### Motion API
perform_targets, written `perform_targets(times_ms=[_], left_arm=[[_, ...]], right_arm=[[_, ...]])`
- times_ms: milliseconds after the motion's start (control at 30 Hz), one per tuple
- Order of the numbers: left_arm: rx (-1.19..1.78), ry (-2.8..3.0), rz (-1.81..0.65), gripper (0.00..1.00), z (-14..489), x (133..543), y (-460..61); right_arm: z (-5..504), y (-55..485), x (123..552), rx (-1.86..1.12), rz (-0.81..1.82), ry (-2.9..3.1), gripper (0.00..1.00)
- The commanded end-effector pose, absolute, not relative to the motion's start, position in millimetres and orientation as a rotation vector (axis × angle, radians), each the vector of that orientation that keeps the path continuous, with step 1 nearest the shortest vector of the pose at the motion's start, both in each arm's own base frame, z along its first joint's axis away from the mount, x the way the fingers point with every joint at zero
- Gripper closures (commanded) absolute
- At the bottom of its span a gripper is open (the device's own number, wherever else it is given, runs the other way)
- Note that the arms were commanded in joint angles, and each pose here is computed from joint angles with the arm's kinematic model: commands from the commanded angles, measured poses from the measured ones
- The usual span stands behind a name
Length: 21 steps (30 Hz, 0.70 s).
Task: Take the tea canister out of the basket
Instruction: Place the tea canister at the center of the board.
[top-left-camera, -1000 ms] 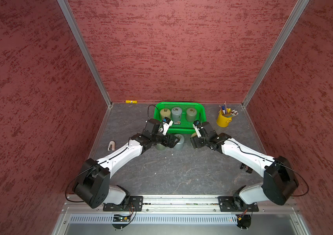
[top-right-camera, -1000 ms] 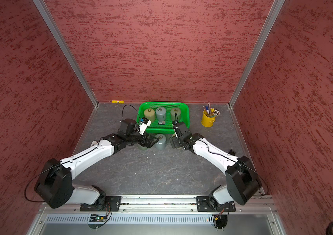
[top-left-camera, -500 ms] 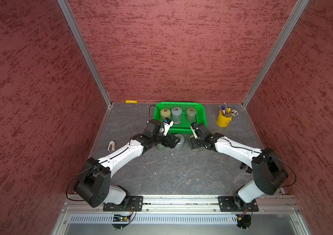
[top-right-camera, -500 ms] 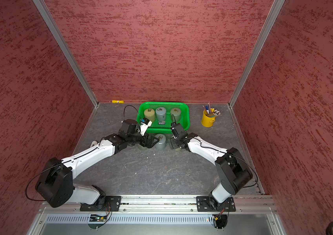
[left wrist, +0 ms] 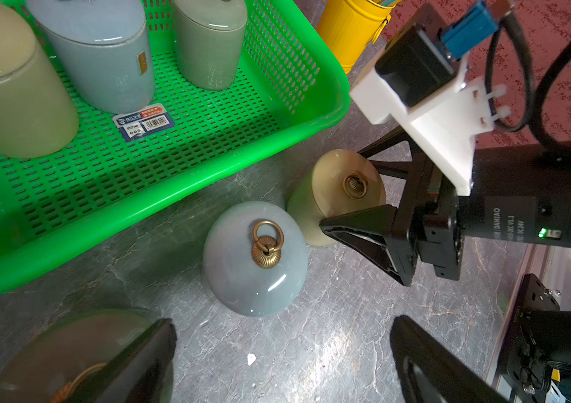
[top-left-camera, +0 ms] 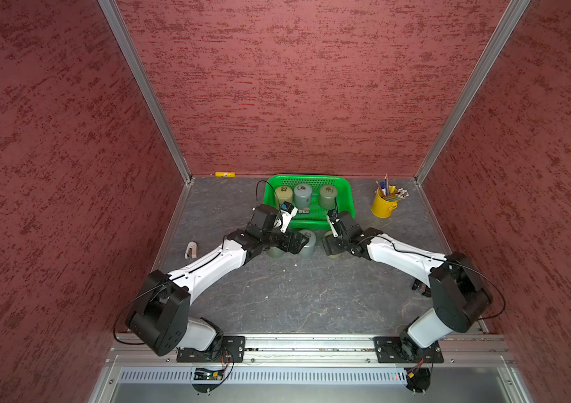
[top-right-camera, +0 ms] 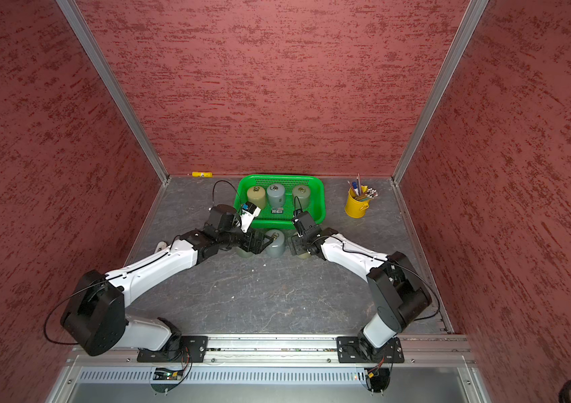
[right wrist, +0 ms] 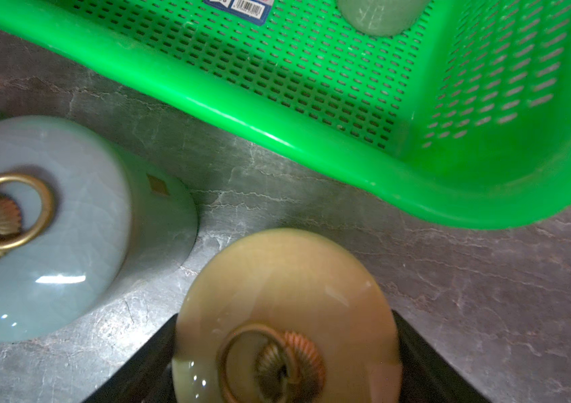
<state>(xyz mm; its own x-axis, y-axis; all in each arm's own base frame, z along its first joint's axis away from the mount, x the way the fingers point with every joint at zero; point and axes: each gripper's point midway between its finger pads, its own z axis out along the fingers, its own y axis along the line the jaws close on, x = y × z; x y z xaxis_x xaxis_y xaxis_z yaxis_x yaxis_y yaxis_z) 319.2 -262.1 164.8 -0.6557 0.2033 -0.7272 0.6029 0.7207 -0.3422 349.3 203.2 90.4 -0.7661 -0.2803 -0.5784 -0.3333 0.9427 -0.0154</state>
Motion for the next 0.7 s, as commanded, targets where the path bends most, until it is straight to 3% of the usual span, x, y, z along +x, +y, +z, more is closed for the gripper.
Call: perform_targets(times_ms=[0,233,400,667], left_arm=[[0.620,2.197,-0.746,0.00,173,323,-265],[0.621,2.198,-0.739,0.00,174,324,-264],[0.606,2.209,-0.714,0.00,173,326,-261],[0.604,2.204,-0.712,0.00,175,327,-261]], right_arm=[[110,215,367,-0.403,0.150,2.409,0.67],[96,215,364,-0.404,0.140,2.459,0.27],[94,212,365,-0.386,0.131,2.461,0.12],[93,210,365,-0.381,0.118,2.462,0.01]])
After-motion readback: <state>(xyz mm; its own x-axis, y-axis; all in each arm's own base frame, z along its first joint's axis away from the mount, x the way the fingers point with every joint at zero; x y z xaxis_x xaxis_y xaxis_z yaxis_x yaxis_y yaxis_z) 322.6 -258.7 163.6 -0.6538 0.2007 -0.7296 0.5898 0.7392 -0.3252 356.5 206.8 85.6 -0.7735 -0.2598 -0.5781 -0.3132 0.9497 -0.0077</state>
